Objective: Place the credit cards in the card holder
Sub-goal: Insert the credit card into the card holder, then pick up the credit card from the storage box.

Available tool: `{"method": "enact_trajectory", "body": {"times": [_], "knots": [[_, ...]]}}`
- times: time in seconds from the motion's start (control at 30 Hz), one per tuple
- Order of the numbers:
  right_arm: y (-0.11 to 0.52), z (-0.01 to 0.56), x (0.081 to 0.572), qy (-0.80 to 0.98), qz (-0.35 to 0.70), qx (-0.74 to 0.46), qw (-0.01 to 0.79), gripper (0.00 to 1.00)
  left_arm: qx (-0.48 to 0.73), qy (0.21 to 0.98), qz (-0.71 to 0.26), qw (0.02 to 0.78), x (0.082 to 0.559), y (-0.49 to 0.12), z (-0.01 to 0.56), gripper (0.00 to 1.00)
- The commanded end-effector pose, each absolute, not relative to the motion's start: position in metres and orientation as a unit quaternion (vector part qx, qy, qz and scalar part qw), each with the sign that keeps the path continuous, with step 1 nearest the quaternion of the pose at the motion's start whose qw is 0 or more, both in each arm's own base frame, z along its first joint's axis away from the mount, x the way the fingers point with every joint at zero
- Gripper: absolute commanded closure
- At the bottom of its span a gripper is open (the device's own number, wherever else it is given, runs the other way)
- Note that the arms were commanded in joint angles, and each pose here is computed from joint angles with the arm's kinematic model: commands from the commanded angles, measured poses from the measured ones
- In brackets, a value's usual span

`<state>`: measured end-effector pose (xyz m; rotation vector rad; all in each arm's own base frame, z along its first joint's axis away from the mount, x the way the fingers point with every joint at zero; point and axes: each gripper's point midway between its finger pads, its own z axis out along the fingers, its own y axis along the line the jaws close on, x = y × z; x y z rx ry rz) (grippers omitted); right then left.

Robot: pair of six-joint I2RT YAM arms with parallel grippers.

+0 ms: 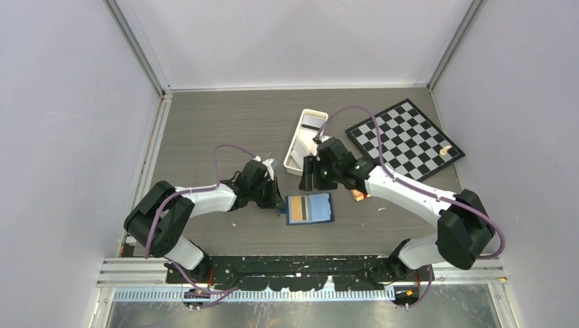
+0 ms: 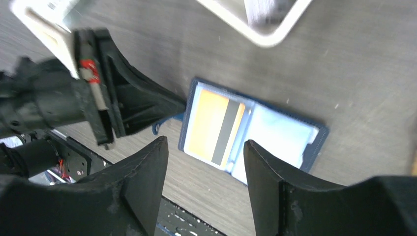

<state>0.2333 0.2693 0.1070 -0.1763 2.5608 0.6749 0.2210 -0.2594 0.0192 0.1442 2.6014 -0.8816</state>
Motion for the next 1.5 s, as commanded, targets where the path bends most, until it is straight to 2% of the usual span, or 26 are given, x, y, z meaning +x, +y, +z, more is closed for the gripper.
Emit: {"method": "enact_trajectory", "body": {"times": [0.0, 0.07, 0.2, 0.47, 0.73, 1.0, 1.27, 1.47], "knots": [[0.261, 0.138, 0.267, 0.927, 0.219, -0.125, 0.278, 0.34, 0.047, 0.953, -0.237, 0.181, 0.217, -0.224, -0.006, 1.00], [0.266, 0.149, 0.286, 0.920, 0.236, -0.138, 0.281, 0.29, 0.045, 0.953, -0.237, 0.181, 0.217, -0.222, -0.006, 1.00], [0.273, 0.155, 0.317, 0.910, 0.247, -0.174, 0.285, 0.25, 0.044, 0.954, -0.238, 0.177, 0.216, -0.221, -0.008, 1.00], [0.274, 0.148, 0.381, 0.897, 0.265, -0.220, 0.275, 0.24, 0.041, 0.954, -0.241, 0.171, 0.216, -0.220, -0.012, 1.00], [0.271, 0.116, 0.421, 0.897, 0.290, -0.227, 0.246, 0.24, 0.039, 0.955, -0.244, 0.164, 0.216, -0.219, -0.017, 1.00], [0.276, 0.093, 0.431, 0.901, 0.292, -0.238, 0.216, 0.24, 0.037, 0.956, -0.242, 0.163, 0.216, -0.216, -0.018, 1.00], [0.290, 0.079, 0.416, 0.897, 0.326, -0.242, 0.174, 0.24, 0.035, 0.956, -0.243, 0.164, 0.215, -0.215, -0.017, 1.00], [0.300, 0.079, 0.392, 0.890, 0.352, -0.256, 0.138, 0.32, 0.034, 0.956, -0.243, 0.162, 0.214, -0.214, -0.017, 1.00]]}}
